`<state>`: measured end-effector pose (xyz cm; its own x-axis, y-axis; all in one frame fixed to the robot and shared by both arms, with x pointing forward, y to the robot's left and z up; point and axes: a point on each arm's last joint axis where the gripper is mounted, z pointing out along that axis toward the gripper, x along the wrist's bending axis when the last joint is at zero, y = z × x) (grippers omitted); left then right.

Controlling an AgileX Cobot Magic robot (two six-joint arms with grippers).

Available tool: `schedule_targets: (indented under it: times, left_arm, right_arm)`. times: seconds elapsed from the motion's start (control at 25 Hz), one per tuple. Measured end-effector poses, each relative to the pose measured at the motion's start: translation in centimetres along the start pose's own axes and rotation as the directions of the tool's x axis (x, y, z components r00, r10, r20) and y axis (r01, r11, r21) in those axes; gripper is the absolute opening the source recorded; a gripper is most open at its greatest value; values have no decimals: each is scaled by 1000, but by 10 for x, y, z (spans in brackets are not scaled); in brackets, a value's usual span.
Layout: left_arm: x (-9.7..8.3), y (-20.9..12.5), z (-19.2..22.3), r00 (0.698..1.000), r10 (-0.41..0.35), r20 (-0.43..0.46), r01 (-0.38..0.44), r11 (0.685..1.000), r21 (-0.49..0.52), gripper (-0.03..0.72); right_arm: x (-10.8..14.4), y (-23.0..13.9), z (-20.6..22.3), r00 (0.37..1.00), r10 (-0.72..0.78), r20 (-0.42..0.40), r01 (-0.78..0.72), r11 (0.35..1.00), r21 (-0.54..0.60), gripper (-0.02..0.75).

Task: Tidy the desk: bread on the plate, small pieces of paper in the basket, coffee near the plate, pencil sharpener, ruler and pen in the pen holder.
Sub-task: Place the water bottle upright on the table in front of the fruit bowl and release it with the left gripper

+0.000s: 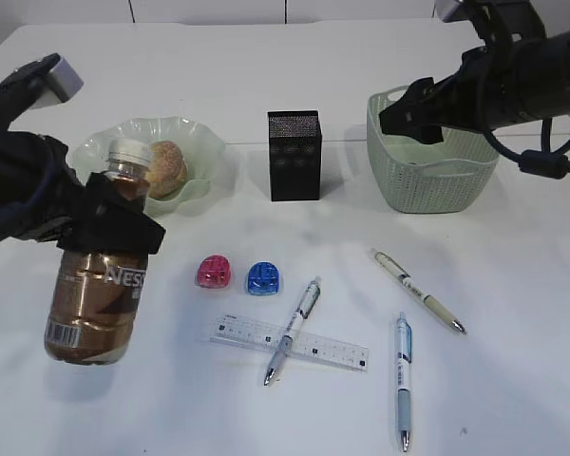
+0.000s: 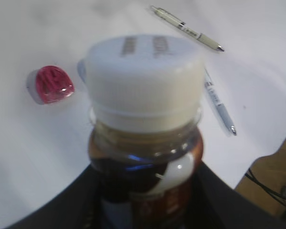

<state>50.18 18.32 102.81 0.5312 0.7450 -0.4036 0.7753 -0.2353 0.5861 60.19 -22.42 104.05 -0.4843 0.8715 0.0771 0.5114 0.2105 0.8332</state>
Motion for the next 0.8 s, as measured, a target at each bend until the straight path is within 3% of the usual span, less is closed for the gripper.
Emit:
schedule_targets:
  times: [0.12, 0.36, 0.68, 0.8]
  left_arm:
    - [-6, -1, -1, 998, 9, 64, -10, 1000, 19, 307]
    - [-17, -7, -3, 977, 97, 191, -112, 991, 73, 307]
    - [-18, -8, -3, 958, 192, 211, -209, 976, 61, 307]
    - [-14, -6, -2, 957, 234, 169, -244, 969, 43, 307]
  right_arm:
    - [0, 0, 0, 1000, 0, 0, 0, 1000, 0, 585]
    - [0, 0, 0, 1000, 0, -1, 0, 1000, 0, 586]
    - [0, 0, 0, 1000, 0, -2, 0, 1000, 1, 585]
    - [0, 0, 0, 1000, 0, -6, 0, 1000, 3, 585]
